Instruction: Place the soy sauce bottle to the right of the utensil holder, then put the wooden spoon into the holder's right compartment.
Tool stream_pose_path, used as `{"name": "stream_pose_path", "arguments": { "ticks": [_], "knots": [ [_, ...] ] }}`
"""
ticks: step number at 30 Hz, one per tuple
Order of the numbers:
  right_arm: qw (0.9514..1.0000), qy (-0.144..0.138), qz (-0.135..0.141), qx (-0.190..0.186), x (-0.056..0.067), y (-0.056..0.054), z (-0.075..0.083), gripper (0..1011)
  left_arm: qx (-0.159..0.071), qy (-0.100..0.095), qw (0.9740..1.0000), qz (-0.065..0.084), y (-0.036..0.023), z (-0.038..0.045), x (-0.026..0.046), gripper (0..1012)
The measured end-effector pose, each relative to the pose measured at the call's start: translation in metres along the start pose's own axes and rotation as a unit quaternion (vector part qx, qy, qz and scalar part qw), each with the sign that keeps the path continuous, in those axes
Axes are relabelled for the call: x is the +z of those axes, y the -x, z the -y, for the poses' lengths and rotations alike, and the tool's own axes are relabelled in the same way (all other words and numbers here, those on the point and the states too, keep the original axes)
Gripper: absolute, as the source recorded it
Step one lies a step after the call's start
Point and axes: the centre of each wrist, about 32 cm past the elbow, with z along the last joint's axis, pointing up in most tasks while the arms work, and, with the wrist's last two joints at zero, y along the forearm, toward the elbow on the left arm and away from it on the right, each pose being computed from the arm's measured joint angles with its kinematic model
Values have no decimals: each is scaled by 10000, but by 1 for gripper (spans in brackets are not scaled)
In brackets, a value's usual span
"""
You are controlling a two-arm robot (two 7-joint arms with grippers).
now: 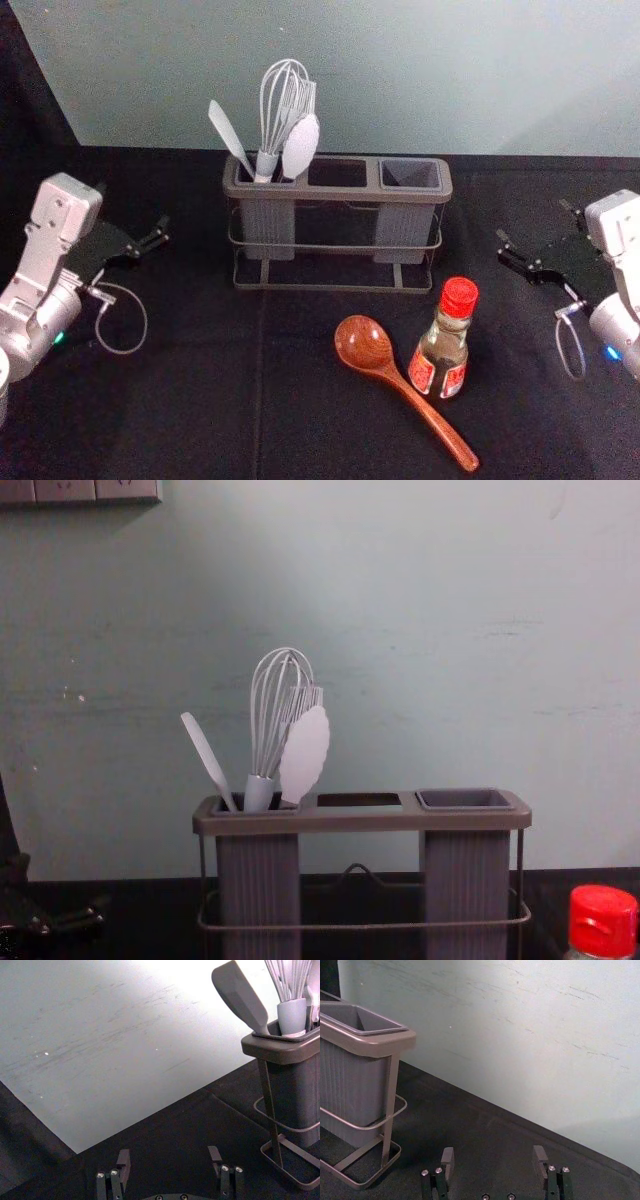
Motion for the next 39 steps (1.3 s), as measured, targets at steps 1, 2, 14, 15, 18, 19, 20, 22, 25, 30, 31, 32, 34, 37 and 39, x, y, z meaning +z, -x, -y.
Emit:
{"name": "stream_pose_path", "arguments": {
  "ticks": [1, 2, 14, 15, 18, 19, 20, 22, 25, 30, 31, 32, 34, 37, 39],
  "knots": [
    [10000, 0, 0, 0, 0, 0, 0, 1002, 0, 0, 10000, 0, 0, 0, 0, 1011],
    [10000, 0, 0, 0, 0, 0, 0, 1002, 0, 0, 10000, 0, 0, 0, 0, 1010],
    [10000, 1, 0, 0, 0, 0, 0, 1002, 0, 0, 10000, 0, 0, 0, 0, 1011],
    [10000, 0, 0, 0, 0, 0, 0, 1002, 0, 0, 10000, 0, 0, 0, 0, 1011],
    [10000, 0, 0, 0, 0, 0, 0, 1002, 0, 0, 10000, 0, 0, 0, 0, 1011],
    [10000, 0, 0, 0, 0, 0, 0, 1003, 0, 0, 10000, 0, 0, 0, 0, 1011],
    [10000, 0, 0, 0, 0, 0, 0, 1002, 0, 0, 10000, 0, 0, 0, 0, 1011],
    [10000, 0, 0, 0, 0, 0, 0, 1002, 0, 0, 10000, 0, 0, 0, 0, 1011],
    [10000, 1, 0, 0, 0, 0, 0, 1002, 0, 0, 10000, 0, 0, 0, 0, 1011],
    [10000, 1, 0, 0, 0, 0, 0, 1003, 0, 0, 10000, 0, 0, 0, 0, 1011],
    [10000, 0, 0, 0, 0, 0, 0, 1003, 0, 0, 10000, 0, 0, 0, 0, 1011],
    [10000, 0, 0, 0, 0, 0, 0, 1002, 0, 0, 10000, 0, 0, 0, 0, 1011],
    [10000, 0, 0, 0, 0, 0, 0, 1002, 0, 0, 10000, 0, 0, 0, 0, 1011],
    [10000, 0, 0, 0, 0, 0, 0, 1002, 0, 0, 10000, 0, 0, 0, 0, 1011],
    [10000, 0, 0, 0, 0, 0, 0, 1002, 0, 0, 10000, 0, 0, 0, 0, 1011]
  ]
}}
